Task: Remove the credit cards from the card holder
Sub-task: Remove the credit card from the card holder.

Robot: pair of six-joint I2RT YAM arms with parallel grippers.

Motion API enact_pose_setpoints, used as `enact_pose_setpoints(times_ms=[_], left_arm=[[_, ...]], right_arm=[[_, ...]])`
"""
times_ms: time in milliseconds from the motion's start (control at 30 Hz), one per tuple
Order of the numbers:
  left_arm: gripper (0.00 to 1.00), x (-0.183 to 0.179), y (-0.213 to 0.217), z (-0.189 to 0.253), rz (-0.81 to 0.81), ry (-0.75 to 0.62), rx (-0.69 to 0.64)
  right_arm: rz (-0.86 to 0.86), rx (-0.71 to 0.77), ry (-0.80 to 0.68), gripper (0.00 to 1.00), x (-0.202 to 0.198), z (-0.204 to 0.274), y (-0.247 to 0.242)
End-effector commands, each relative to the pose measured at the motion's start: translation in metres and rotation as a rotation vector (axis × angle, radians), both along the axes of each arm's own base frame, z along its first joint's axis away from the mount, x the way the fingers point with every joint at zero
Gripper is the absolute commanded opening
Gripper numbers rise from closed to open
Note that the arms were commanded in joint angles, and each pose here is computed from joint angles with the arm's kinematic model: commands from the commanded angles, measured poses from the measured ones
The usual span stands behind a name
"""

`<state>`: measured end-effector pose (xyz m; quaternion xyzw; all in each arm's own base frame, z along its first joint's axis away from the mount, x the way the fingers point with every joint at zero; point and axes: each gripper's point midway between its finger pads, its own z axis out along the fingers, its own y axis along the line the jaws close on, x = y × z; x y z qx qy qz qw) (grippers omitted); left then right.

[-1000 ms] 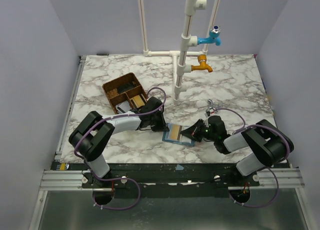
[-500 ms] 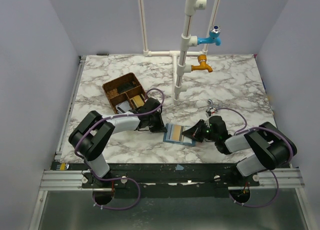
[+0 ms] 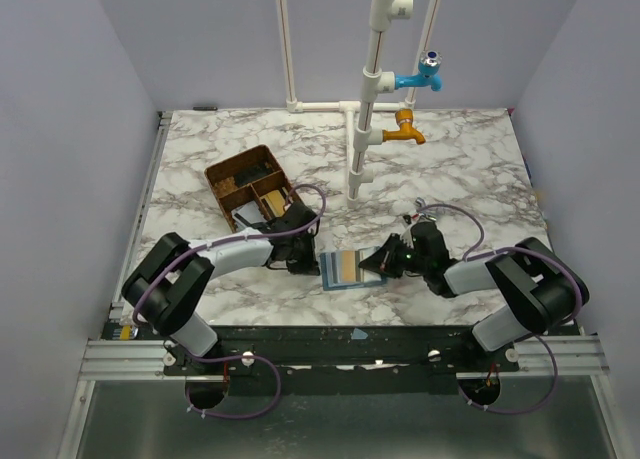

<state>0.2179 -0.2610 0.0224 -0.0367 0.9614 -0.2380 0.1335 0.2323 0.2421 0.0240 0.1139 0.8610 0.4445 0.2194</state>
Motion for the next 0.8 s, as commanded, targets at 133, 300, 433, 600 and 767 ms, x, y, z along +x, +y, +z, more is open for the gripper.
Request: enact_pose_setpoints(times_ms=[133, 300, 433, 600, 767], left_arm=[[0.06, -0.016, 0.007, 0.017, -0.084, -0.044, 0.065], [0.13, -0.010, -0.013, 0.034, -0.121, -0.085, -0.005], [0.16, -0.008, -0.027, 0.040, -0.153, -0.096, -0.063], [0.16, -0.004, -0.040, 0.038, -0.179, -0.099, -0.092], [0.14, -0.004, -0.046, 0.034, -0.200, -0.094, -0.110]], right_arm=[[0.060, -0.049, 0.039, 0.01, -0.017, -0.014, 0.008], [0.074, -0.052, 0.036, 0.01, -0.018, -0.010, 0.015], [0.079, -0.045, 0.038, 0.01, -0.018, -0.009, 0.018], [0.079, -0.045, 0.041, 0.01, -0.017, -0.009, 0.021], [0.078, -0.052, 0.049, 0.01, -0.017, -0.012, 0.020]])
